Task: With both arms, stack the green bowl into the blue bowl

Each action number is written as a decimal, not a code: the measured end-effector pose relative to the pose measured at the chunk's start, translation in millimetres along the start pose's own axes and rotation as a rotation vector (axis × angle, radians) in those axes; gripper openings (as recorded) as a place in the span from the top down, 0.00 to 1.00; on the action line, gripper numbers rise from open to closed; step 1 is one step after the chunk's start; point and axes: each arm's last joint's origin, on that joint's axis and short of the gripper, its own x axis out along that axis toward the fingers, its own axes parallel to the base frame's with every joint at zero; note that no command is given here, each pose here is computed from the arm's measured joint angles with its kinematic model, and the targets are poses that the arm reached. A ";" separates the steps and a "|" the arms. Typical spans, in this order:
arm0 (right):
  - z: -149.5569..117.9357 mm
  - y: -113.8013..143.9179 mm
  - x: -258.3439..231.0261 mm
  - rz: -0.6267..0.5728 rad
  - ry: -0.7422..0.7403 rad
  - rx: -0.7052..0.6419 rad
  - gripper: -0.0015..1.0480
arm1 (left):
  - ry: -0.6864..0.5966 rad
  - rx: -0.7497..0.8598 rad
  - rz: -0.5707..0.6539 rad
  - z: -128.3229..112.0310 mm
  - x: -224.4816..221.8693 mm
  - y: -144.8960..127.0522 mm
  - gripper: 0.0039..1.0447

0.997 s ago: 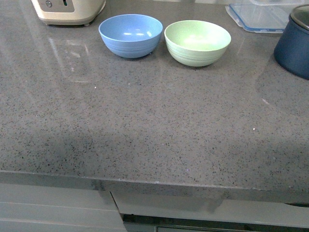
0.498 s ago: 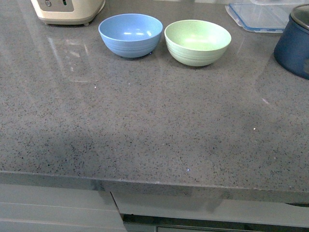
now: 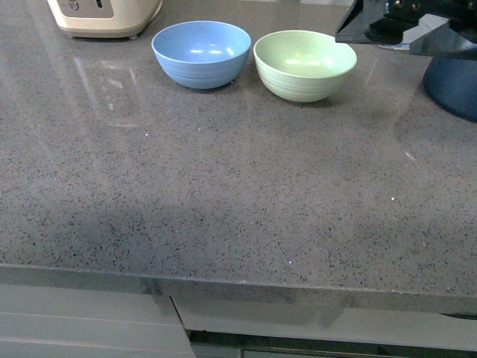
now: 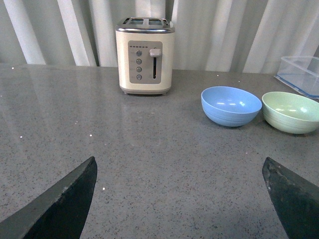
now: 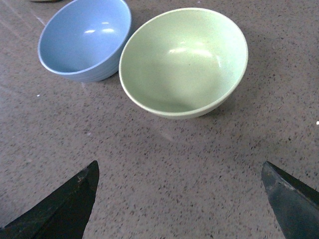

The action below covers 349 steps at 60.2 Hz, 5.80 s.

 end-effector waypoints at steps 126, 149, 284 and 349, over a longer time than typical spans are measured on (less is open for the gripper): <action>26.8 -40.4 118.1 -0.110 0.081 -0.147 0.29 | 0.000 0.000 0.000 0.0 0.0 0.0 0.06; 29.4 -49.8 116.9 -0.136 0.052 -0.148 0.93 | 0.000 0.000 0.000 0.0 0.0 0.0 0.06; 102.0 67.7 124.8 0.057 -0.004 -0.309 0.99 | 0.000 0.000 0.000 0.0 0.0 0.0 0.06; 94.6 69.9 144.9 0.063 -0.010 -0.310 0.46 | 0.000 0.000 0.000 0.0 0.0 0.0 0.06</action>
